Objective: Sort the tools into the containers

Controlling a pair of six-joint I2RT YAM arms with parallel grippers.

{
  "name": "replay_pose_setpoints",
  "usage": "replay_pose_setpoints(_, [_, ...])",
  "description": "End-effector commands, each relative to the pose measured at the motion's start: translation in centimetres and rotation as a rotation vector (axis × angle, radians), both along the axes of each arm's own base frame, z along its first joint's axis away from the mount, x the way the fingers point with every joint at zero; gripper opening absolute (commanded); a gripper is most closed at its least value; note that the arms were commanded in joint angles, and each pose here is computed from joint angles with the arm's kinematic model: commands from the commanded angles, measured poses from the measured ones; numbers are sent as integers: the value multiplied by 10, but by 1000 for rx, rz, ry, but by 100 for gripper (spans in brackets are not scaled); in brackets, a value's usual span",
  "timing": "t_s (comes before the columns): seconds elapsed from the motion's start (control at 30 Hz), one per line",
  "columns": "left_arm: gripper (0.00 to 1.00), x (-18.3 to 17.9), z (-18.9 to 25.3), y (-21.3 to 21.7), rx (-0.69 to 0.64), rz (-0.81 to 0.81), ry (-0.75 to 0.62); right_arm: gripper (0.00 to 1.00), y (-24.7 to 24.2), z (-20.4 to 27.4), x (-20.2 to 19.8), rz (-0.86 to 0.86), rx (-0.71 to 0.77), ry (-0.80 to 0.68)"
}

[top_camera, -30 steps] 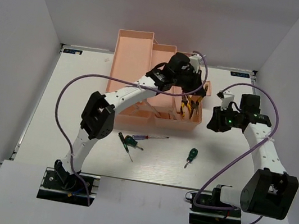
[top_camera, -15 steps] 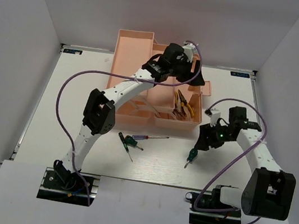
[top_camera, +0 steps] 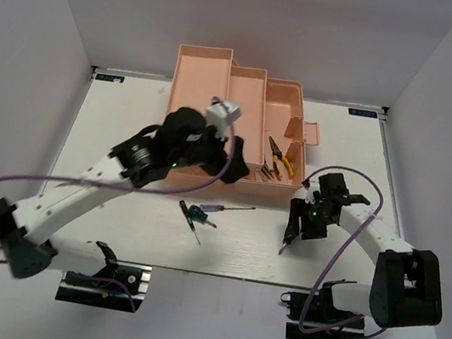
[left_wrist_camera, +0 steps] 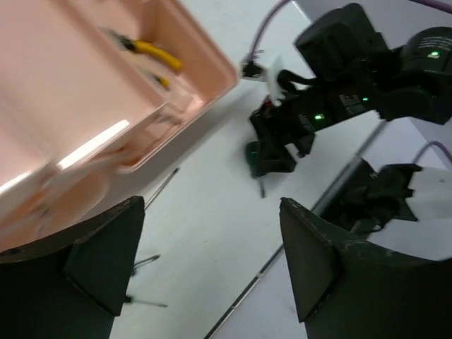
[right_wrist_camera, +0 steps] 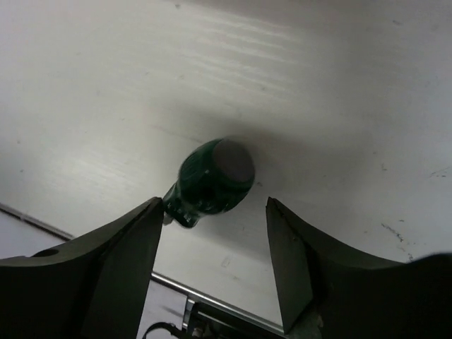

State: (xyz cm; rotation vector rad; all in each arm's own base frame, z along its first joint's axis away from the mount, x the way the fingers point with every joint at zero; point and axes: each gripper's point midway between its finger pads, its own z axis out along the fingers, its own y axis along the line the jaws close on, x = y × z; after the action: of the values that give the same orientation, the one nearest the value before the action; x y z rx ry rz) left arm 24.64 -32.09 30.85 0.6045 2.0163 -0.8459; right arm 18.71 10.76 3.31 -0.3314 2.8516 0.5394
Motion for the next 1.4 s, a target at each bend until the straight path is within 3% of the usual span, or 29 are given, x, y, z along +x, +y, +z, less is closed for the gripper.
replay_pose_setpoints(0.0, [89,-9,-54,62,127,231,58,64,1,-15,16,-128,-53,-10])
replay_pose_setpoints(0.17, [90,-31,-85,98,123,391,133,46,-6,-27,23,-201,-132,-12])
replay_pose_setpoints(0.27, [90,-40,-113,104,169,408,175,22,-6,-23,20,-191,-127,-3])
replay_pose_setpoints(0.3, [87,-43,-121,102,194,395,186,7,-4,-21,13,-178,-115,21])
replay_pose_setpoints(0.37, [82,-52,-142,92,249,347,226,0,10,3,8,-83,-12,-12])
replay_pose_setpoints(0.4, [77,-55,-151,91,276,337,238,0,15,11,3,-52,22,-10])
replay_pose_setpoints(0.43, [75,-60,-162,85,310,310,259,0,21,40,10,60,81,-159])
replay_pose_setpoints(0.47, [71,-63,-170,85,333,302,269,0,39,60,0,147,201,-177])
replay_pose_setpoints(0.5, [60,-62,-172,82,331,307,276,0,42,80,-1,288,231,-310])
replay_pose_setpoints(0.57, [49,-60,-179,79,345,312,263,0,54,131,0,401,317,-481])
replay_pose_setpoints(0.6, [36,-61,-184,75,359,303,268,0,57,143,2,478,328,-552])
replay_pose_setpoints(0.67, [26,-56,-188,69,360,292,252,0,65,177,17,518,348,-645])
replay_pose_setpoints(0.7, [26,-54,-193,67,377,285,250,0,69,184,21,523,366,-658])
replay_pose_setpoints(0.73, [29,-55,-196,64,376,275,258,0,75,208,37,535,379,-739])
replay_pose_setpoints(0.77, [36,-55,-199,60,386,257,248,0,80,200,49,526,387,-704])
replay_pose_setpoints(0.87, [74,-54,-210,60,419,241,243,0,106,229,99,508,451,-808])
replay_pose_setpoints(1.03, [86,-46,-216,71,485,299,221,0,145,233,166,441,514,-733])
replay_pose_setpoints(1.13, [88,-48,-223,79,522,375,257,0,169,251,198,459,538,-759])
replay_pose_setpoints(1.2, [88,-49,-227,81,531,435,304,6,181,243,211,470,539,-737])
replay_pose_setpoints(1.23, [88,-50,-231,86,544,468,317,10,184,249,216,473,538,-749])
replay_pose_setpoints(1.3, [88,-51,-231,85,517,520,359,37,194,241,222,480,535,-711])
replay_pose_setpoints(1.33, [88,-52,-235,88,541,548,375,60,196,240,223,483,534,-702])
replay_pose_setpoints(1.37, [88,-53,-239,89,551,562,390,60,198,231,225,482,532,-676])
